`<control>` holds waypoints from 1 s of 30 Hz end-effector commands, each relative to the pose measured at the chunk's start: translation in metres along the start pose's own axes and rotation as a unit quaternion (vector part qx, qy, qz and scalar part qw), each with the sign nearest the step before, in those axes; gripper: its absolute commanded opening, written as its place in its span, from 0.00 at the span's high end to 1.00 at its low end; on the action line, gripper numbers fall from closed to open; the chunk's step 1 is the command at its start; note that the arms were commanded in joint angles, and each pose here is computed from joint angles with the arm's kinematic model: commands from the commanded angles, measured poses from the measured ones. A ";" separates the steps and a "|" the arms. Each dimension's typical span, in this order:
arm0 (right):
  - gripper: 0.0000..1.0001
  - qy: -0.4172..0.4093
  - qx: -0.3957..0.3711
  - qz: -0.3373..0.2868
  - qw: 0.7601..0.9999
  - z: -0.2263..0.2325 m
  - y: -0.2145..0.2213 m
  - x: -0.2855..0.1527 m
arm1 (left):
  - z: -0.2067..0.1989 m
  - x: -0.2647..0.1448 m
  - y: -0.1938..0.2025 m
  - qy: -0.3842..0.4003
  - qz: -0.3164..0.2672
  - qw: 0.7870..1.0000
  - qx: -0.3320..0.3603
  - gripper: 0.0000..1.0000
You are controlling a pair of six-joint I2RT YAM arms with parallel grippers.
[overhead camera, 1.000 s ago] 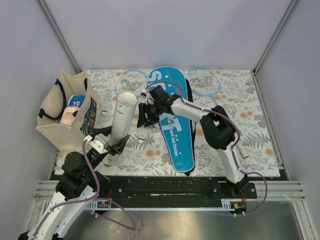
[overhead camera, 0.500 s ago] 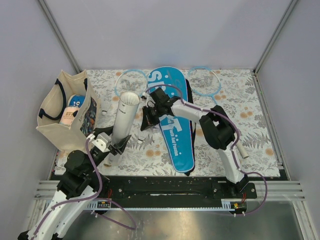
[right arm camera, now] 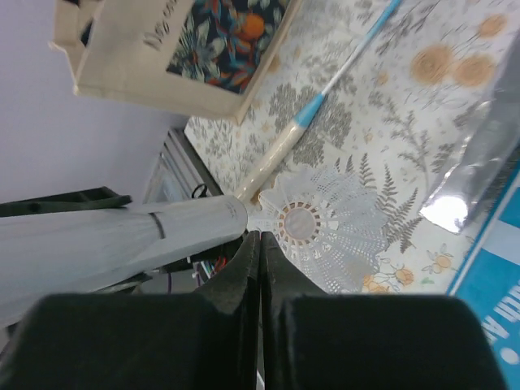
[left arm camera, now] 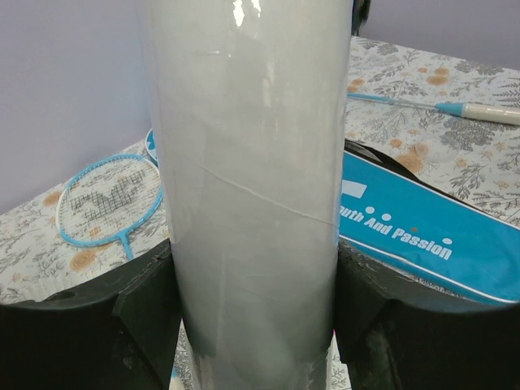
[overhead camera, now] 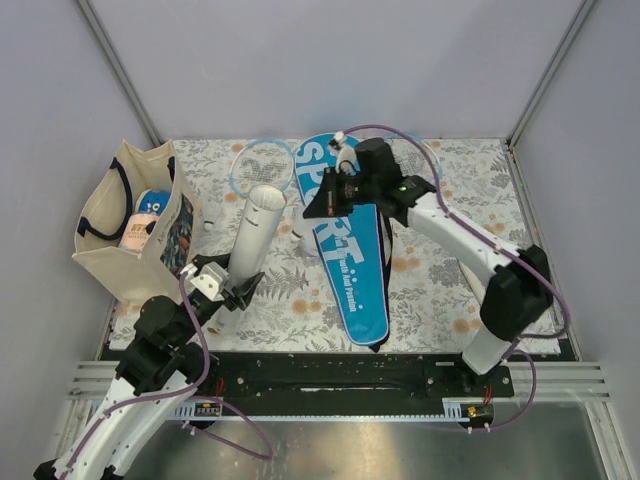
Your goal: Pack up the badminton gear
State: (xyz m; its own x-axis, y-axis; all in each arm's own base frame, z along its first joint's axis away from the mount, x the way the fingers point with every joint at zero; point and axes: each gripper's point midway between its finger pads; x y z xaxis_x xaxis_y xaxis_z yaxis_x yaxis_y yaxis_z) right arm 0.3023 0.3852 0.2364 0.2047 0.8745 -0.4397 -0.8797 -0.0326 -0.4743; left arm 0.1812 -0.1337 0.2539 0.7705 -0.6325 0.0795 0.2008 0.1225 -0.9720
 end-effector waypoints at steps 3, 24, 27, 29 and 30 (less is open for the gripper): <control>1.00 0.040 -0.034 -0.150 0.987 0.019 -0.055 -0.092 | 0.003 0.006 -0.022 0.000 -0.026 1.000 -0.006 0.60; 1.00 -0.025 -0.202 -0.250 0.947 0.145 -0.050 -0.227 | -0.024 0.025 0.006 0.091 0.040 0.995 0.028 0.61; 1.00 -0.045 -0.205 -0.244 0.947 0.152 -0.050 -0.224 | -0.028 0.028 0.005 0.107 0.044 0.993 0.030 0.61; 1.00 -0.058 -0.195 -0.229 0.952 0.152 -0.047 -0.217 | -0.030 0.030 0.005 0.115 0.046 0.992 0.031 0.61; 1.00 -0.066 -0.190 -0.221 0.954 0.153 -0.045 -0.213 | -0.031 0.031 0.005 0.119 0.048 0.991 0.030 0.61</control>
State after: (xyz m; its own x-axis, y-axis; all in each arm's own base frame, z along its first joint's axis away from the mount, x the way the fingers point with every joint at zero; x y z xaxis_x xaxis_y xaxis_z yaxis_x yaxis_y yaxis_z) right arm 0.2438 0.2599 0.4569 0.5286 0.8450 -0.0818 -0.4728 0.2130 -0.8550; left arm 0.1890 -0.1641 0.1957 0.6640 -0.7209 -0.1986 0.0387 0.2983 -0.9537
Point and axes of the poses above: each gripper's point midway between its finger pads, its own x axis out along the fingers, its own z axis along the line the jaws close on, y = z × x, and after that the axes turned 3 degrees about x, right-handed
